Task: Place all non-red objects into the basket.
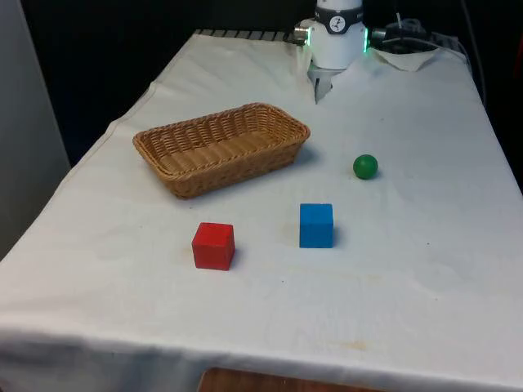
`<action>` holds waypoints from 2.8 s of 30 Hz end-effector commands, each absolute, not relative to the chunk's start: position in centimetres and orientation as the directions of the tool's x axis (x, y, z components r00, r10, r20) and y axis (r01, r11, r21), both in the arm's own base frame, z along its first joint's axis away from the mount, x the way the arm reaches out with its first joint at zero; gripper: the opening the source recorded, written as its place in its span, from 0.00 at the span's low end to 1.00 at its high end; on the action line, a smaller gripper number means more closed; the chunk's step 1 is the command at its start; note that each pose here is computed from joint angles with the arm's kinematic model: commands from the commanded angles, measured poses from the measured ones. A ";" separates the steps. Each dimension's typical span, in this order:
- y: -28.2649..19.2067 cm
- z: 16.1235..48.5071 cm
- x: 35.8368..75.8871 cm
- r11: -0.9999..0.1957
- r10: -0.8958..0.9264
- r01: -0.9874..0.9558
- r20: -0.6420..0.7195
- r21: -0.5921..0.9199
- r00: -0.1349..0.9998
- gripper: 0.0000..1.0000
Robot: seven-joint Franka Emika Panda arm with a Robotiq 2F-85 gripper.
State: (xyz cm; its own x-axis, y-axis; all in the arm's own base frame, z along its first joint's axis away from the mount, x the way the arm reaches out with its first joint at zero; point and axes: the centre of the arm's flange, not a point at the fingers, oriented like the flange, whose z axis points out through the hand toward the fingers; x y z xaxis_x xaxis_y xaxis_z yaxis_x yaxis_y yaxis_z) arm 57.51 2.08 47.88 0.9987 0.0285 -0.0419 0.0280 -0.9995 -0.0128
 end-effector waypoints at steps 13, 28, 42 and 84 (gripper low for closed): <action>3.6 46.3 60.7 -1.000 0.007 0.007 -0.014 0.000 1.000 1.00; 4.0 43.9 63.1 -1.000 0.003 0.004 -0.017 0.026 1.000 1.00; 5.6 42.2 66.8 -0.999 0.017 0.016 0.002 0.051 1.000 1.00; 8.2 40.4 70.1 -0.997 0.040 0.038 0.025 0.074 0.999 1.00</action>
State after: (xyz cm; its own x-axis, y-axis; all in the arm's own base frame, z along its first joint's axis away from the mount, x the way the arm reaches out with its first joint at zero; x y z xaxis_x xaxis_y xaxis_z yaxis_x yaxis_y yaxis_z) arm 69.98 7.87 40.54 0.9988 0.0415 0.0256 0.0393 -0.9961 0.0796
